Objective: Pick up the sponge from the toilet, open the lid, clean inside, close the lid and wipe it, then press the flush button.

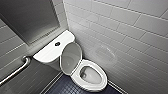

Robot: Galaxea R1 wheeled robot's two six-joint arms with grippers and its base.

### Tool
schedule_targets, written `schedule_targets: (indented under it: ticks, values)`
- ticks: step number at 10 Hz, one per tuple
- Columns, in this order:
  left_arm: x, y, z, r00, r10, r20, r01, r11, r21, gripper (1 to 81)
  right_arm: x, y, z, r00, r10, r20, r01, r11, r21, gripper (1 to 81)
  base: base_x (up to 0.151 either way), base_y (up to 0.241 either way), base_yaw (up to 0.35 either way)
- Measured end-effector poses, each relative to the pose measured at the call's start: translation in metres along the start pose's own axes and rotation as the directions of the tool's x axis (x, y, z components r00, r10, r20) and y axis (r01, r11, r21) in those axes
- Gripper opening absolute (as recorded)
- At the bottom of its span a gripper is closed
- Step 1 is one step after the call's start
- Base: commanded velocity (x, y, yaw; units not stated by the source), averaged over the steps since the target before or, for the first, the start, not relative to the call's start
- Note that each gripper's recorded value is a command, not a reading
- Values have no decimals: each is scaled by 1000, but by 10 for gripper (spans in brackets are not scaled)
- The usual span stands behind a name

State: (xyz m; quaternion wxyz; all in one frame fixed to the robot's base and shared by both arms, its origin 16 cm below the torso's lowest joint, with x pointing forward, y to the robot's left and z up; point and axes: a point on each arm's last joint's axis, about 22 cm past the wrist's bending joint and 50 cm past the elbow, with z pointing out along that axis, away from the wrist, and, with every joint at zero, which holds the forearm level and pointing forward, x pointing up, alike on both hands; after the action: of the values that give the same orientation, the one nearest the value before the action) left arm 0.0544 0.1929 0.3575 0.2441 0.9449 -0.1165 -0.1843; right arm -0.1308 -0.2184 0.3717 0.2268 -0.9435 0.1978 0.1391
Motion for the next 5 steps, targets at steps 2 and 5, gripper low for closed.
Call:
schedule_targets:
  ticks: [2,5]
  values:
    - [-1,6,-1,1000,1,0,-1,1000,-5,811,-2,-1,-2,1000,-3,-1,3,1000,-6,10,0,0,0]
    - [26,-5,1,998,46,-53,-43,998,53,811,21,-17,11,997,-24,-78,26,999,27,10,0,0,0]
